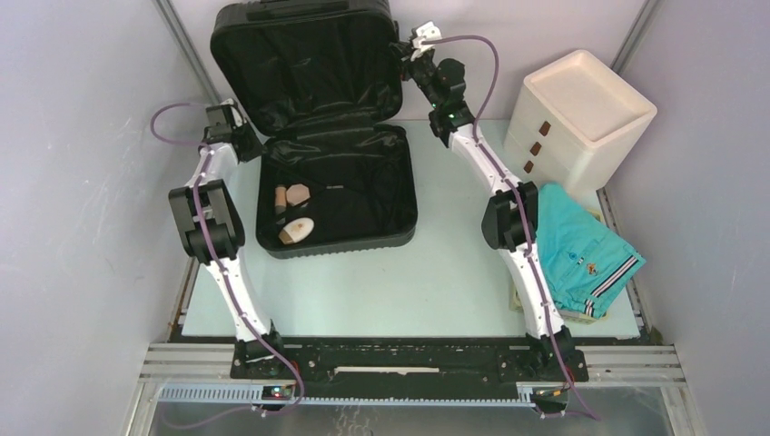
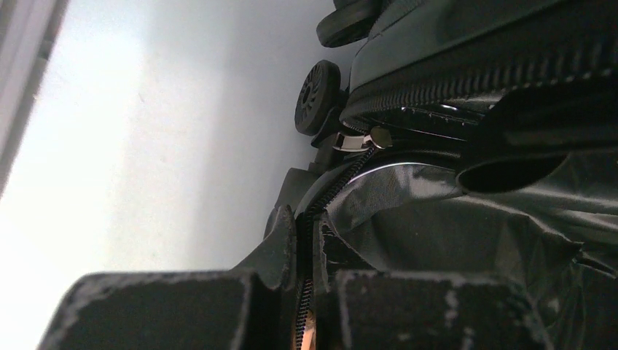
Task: Open, take out, and arrange the luggage
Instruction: Move the opened luggage to the center of the board.
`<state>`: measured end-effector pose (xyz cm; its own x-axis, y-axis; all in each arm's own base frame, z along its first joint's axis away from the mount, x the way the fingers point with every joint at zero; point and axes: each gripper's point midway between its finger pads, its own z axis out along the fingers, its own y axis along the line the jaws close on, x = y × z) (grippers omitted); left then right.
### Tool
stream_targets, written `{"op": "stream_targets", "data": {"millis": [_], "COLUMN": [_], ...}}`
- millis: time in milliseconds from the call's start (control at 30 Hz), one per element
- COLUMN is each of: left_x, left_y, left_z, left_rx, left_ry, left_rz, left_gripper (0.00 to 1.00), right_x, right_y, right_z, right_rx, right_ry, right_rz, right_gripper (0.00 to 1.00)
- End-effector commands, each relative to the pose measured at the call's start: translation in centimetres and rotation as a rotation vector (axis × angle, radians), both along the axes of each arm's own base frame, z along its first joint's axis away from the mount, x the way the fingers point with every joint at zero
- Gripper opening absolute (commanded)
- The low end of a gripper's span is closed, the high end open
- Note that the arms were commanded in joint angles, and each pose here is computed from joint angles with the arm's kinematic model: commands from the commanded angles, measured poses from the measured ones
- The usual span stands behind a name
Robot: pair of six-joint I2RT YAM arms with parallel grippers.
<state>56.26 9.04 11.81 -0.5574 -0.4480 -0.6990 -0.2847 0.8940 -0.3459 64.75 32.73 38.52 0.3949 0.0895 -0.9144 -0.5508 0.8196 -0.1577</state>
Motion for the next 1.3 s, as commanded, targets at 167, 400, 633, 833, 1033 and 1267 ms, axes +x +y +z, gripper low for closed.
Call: {"op": "stream_targets", "data": {"millis": [167,400,633,833,1033,1267], "left_x": [4.8,4.0,-0.1,-5.5,-7.3,-7.0], "left_y": [2.2,1.5,-0.4,-3.9,-5.2,-5.6], "left_z": [7.8,8.9,12.4,14.6,18.5,19.4], "left_rx": [-0.053,-0.070,-0.069,-0.122,-0.111,-0.131], "left_ry": [-0.228,-0.223,-0.279,-0.325,-0.414,-0.422], "left_rz": [0.031,0.005,-0.052,-0.131,-0.178,-0.199], "left_gripper": [0.05,0.37,0.43,0.44,0.51,0.52], "right_x": [-3.5,-1.6,-1.3,-1.1,-0.8,-0.6], "right_y": [4.2,2.9,2.6,2.7,2.3,1.4], "right_z": [4.5,2.6,2.2,1.7,1.6,2.1], "right_rx": [0.123,0.123,0.131,0.142,0.144,0.142], "right_ry": [-0.202,-0.171,-0.165,-0.149,-0.149,-0.152], "right_rz": [0.044,0.003,0.004,0.012,0.006,0.002], "right_gripper": [0.05,0.15,0.15,0.21,0.34,0.50]}}
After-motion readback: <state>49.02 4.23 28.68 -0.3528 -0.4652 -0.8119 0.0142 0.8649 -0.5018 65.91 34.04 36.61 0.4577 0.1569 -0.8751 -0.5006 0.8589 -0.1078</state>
